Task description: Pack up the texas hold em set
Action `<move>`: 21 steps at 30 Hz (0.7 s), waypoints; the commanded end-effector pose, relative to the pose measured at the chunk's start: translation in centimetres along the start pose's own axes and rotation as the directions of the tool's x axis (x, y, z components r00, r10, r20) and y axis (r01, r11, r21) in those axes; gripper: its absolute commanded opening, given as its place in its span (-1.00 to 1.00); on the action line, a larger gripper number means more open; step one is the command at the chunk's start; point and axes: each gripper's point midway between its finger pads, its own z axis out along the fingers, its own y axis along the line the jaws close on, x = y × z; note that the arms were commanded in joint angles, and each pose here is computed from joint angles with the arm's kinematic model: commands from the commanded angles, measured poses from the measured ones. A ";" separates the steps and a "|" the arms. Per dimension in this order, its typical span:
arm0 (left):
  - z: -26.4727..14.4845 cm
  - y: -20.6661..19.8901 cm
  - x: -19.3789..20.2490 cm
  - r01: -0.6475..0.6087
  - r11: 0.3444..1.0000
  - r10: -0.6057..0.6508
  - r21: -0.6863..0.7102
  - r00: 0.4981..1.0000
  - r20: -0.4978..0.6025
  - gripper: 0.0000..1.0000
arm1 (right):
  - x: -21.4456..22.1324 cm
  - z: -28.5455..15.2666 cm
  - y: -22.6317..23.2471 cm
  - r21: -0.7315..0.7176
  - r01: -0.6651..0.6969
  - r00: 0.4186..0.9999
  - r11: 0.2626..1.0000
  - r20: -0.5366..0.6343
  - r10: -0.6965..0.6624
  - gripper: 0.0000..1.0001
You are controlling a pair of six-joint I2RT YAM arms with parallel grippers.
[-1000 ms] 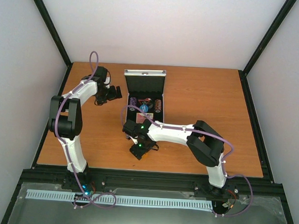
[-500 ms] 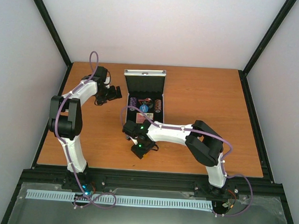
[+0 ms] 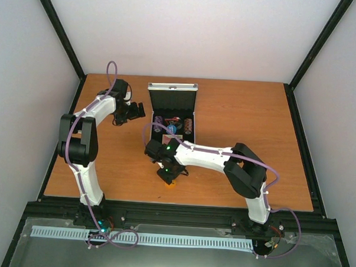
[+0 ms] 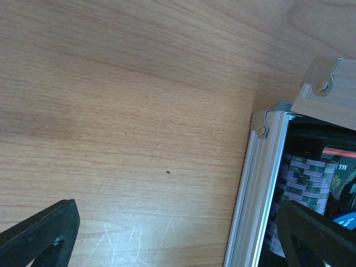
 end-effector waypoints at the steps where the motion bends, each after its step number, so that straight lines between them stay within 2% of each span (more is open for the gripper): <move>1: -0.4 -0.2 -0.7 -0.018 1.000 0.018 0.006 1.000 0.020 0.99 | -1.8 -3.7 -1.0 0.002 0.000 0.996 1.000 0.085 0.000 0.19; 4: -0.5 -0.2 -0.7 -0.018 1.000 0.018 0.005 1.000 0.022 1.00 | -1.7 -3.4 -0.6 -0.024 0.019 0.998 1.000 0.067 -0.017 0.45; 6: -0.6 -0.2 -0.6 -0.018 1.000 0.018 0.001 1.000 0.022 1.00 | -1.3 -2.9 0.0 -0.059 0.027 0.999 0.998 0.046 -0.024 0.52; 16: -0.2 0.2 -0.3 -0.017 1.000 0.017 -0.009 1.000 0.009 1.00 | 0.1 0.1 1.7 -0.151 0.027 0.999 0.988 -0.018 -0.030 0.51; 21: 0.0 0.1 -0.4 -0.011 1.000 0.012 -0.005 1.000 0.007 0.99 | 0.4 1.4 1.7 -0.152 0.032 0.998 0.988 -0.042 -0.039 0.51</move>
